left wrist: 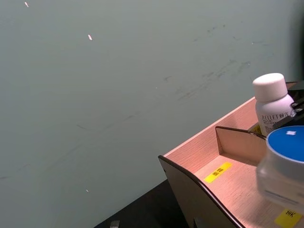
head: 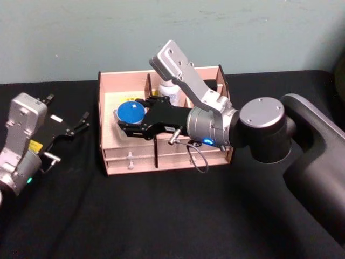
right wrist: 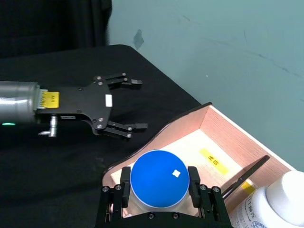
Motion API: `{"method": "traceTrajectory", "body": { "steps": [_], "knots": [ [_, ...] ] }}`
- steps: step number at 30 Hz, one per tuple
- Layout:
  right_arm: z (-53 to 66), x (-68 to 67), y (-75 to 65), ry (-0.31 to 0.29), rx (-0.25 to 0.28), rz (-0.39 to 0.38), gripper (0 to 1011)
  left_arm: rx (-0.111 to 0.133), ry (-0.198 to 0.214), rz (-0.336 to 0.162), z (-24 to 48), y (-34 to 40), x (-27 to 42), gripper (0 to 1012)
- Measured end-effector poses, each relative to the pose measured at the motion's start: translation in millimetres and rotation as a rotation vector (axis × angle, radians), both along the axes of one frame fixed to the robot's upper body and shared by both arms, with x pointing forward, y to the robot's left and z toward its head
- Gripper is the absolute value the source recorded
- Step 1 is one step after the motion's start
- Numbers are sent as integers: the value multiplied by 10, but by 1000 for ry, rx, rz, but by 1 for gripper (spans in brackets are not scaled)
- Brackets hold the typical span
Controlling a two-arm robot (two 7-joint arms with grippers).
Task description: Pick up the facial cleanser and watermelon frost from the table and place them into the tiered storage box.
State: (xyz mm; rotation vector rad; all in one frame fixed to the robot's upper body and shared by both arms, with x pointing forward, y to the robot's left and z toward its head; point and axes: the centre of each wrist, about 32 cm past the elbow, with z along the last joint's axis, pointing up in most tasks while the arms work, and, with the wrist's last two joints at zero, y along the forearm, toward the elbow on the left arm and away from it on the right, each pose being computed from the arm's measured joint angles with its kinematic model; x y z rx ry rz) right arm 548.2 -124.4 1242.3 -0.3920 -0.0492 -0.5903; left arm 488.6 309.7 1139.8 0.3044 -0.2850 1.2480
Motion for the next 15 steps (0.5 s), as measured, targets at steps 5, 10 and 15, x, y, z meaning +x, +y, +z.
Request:
{"method": "traceTrajectory", "body": {
  "steps": [5,10,15],
  "knots": [
    [-20,63,38,2,-1,-16,728,0,0,0,0,0,0,1010],
    [-29,116,70,3,-1,-25,728,0,0,0,0,0,0,1010],
    [-33,167,102,4,-1,-32,728,0,0,0,0,0,0,1010]
  ]
}}
